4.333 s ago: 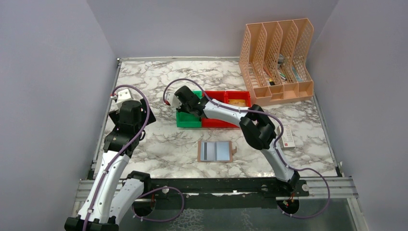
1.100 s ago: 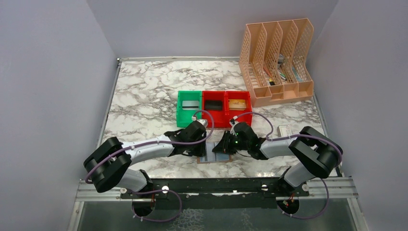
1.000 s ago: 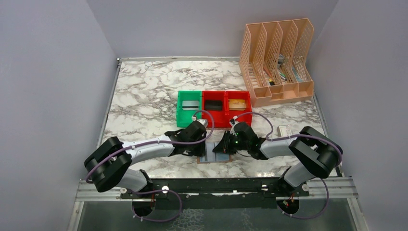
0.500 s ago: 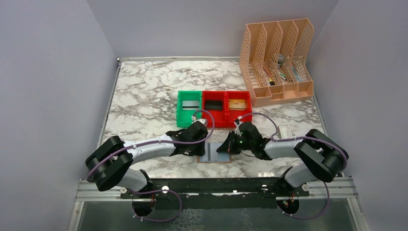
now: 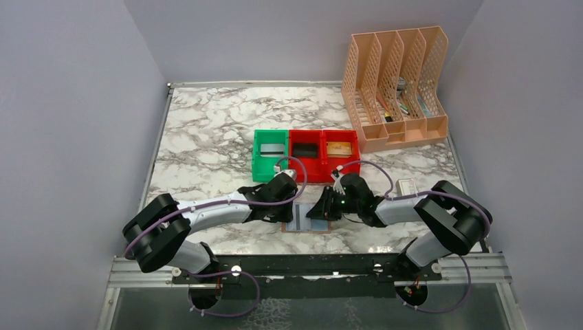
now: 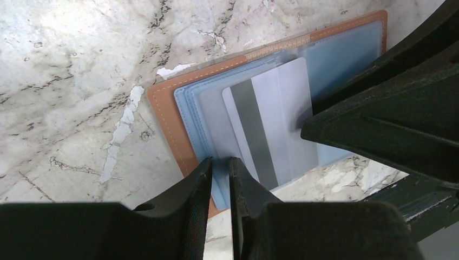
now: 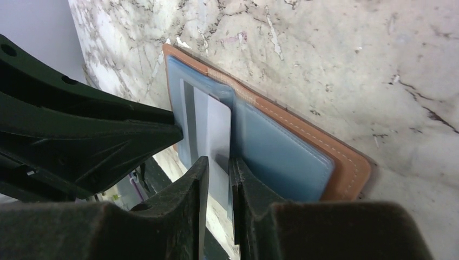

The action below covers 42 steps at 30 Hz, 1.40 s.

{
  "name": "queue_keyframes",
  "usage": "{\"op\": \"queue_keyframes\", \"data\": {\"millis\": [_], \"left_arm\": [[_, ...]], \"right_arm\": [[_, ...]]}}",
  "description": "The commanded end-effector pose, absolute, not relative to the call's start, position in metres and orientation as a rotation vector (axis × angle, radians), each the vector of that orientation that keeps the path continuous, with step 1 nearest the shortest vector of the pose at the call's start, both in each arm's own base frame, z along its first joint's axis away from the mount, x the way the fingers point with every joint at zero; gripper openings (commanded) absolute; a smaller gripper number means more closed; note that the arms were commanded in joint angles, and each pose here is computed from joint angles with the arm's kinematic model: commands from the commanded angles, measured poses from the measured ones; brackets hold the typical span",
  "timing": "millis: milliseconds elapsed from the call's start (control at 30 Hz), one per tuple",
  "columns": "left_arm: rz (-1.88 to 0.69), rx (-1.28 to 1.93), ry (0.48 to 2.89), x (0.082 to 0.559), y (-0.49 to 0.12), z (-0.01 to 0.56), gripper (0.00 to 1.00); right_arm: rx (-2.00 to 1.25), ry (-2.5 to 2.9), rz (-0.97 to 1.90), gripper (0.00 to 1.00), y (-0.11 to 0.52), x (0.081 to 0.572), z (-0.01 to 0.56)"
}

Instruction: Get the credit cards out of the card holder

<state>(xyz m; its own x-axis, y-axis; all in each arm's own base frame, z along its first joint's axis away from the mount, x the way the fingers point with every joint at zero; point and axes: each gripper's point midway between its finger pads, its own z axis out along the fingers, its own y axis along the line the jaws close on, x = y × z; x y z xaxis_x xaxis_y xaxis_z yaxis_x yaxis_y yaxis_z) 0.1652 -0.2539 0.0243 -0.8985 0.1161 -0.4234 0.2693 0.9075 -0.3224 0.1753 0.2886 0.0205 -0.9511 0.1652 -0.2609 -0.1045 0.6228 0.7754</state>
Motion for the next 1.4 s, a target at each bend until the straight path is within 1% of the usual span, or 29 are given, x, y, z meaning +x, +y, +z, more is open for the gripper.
{"op": "queue_keyframes", "data": {"millis": [0,100,367,833,933,1067,1233,1367], "left_arm": [[-0.412,0.285,2.694,0.164,-0.236,0.016,0.21],[-0.417,0.281,2.688,0.164,-0.236,0.019,0.21],[-0.424,0.256,2.686,0.163,-0.235,0.020,0.21],[-0.398,0.243,2.657,0.168,-0.231,0.027,0.22],[-0.421,0.241,2.633,0.171,-0.234,0.035,0.25],[-0.464,0.230,2.587,0.176,-0.239,0.050,0.37],[-0.530,0.223,2.530,0.181,-0.246,0.072,0.48],[-0.589,0.244,2.507,0.181,-0.256,0.085,0.51]], "right_arm": [[0.026,2.634,1.163,0.23,0.279,0.166,-0.003],[0.021,2.635,1.178,0.18,0.280,0.164,-0.005],[0.015,2.616,1.198,0.02,0.281,0.164,-0.001],[0.033,2.606,1.138,0.01,0.273,0.167,0.002],[0.032,2.606,1.140,0.01,0.274,0.167,0.003],[0.028,2.607,1.130,0.01,0.274,0.168,0.003],[0.029,2.609,1.128,0.01,0.274,0.169,0.003],[0.029,2.611,1.127,0.01,0.274,0.168,0.002]]}}
